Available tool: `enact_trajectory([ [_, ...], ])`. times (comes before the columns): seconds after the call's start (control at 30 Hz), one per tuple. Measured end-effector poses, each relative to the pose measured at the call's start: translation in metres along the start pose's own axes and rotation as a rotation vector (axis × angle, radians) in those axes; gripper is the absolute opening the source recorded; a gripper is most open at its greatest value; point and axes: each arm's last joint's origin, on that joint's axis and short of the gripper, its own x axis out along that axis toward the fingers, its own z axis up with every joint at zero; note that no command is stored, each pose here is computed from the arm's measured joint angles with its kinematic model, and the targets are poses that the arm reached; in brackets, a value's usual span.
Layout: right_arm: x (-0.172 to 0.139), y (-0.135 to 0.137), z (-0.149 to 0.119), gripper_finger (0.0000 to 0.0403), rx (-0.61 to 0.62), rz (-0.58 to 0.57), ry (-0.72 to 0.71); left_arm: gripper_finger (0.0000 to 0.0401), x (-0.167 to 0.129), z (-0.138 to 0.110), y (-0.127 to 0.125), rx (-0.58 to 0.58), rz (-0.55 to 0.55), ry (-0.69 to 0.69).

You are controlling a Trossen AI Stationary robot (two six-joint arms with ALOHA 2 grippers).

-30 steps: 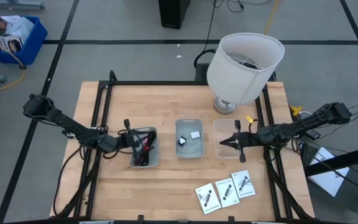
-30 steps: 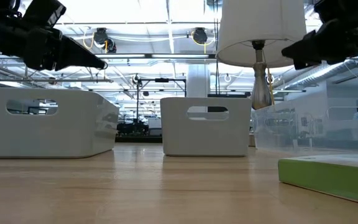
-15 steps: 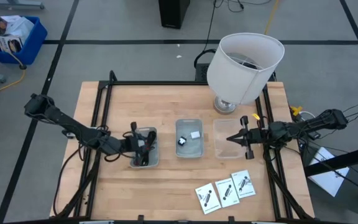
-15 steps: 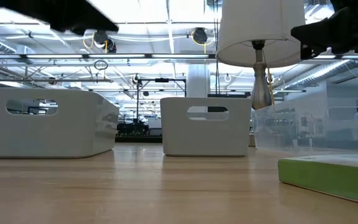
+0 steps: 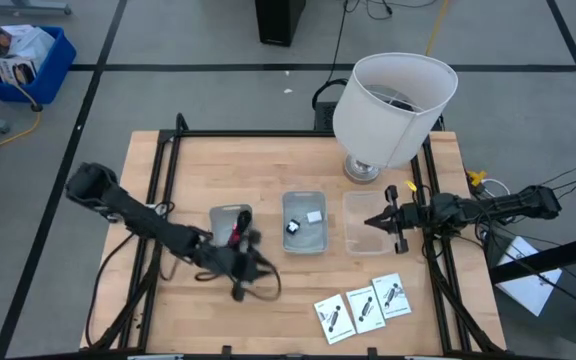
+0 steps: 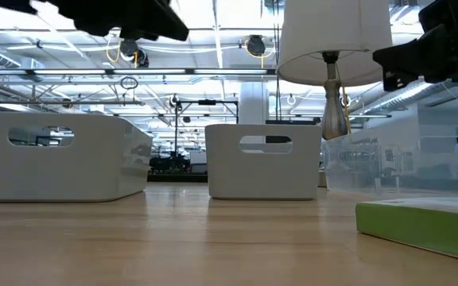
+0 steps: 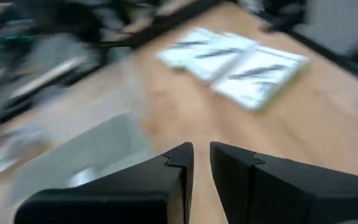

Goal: Pick and place items into bin
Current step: Put the left white card reader box into the transparent bin

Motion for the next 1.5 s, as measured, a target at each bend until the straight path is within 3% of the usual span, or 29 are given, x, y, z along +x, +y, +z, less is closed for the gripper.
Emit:
enact_trajectory([
  [0.2,0.000,0.000,-0.002,0.0000,0.078,-0.003,0.003,0.0062,0.048,0.022,-0.021,-0.052,-0.061,0.027],
  [0.5,0.000,0.000,0.002,0.0000,0.156,-0.004,-0.041,0.0063,0.106,0.070,-0.044,0.066,-0.151,0.173],
  [0.63,0.000,0.000,0.004,0.0000,0.158,-0.004,-0.064,0.0063,0.125,0.078,-0.049,0.166,-0.194,0.212],
  [0.73,0.000,0.000,0.005,0.0000,0.151,-0.005,-0.071,0.0063,0.137,0.075,-0.050,0.234,-0.253,0.233],
  [0.83,0.000,0.000,0.005,0.0000,0.146,-0.005,-0.073,0.0077,0.149,0.070,-0.048,0.231,-0.298,0.221],
  [1.23,0.000,0.000,0.005,0.0000,0.110,-0.005,-0.072,0.0224,0.180,0.053,-0.049,0.321,-0.381,0.130],
  [1.5,0.000,0.000,0.006,0.0000,0.096,-0.005,-0.081,0.0211,0.191,0.041,-0.054,0.313,-0.419,0.125],
])
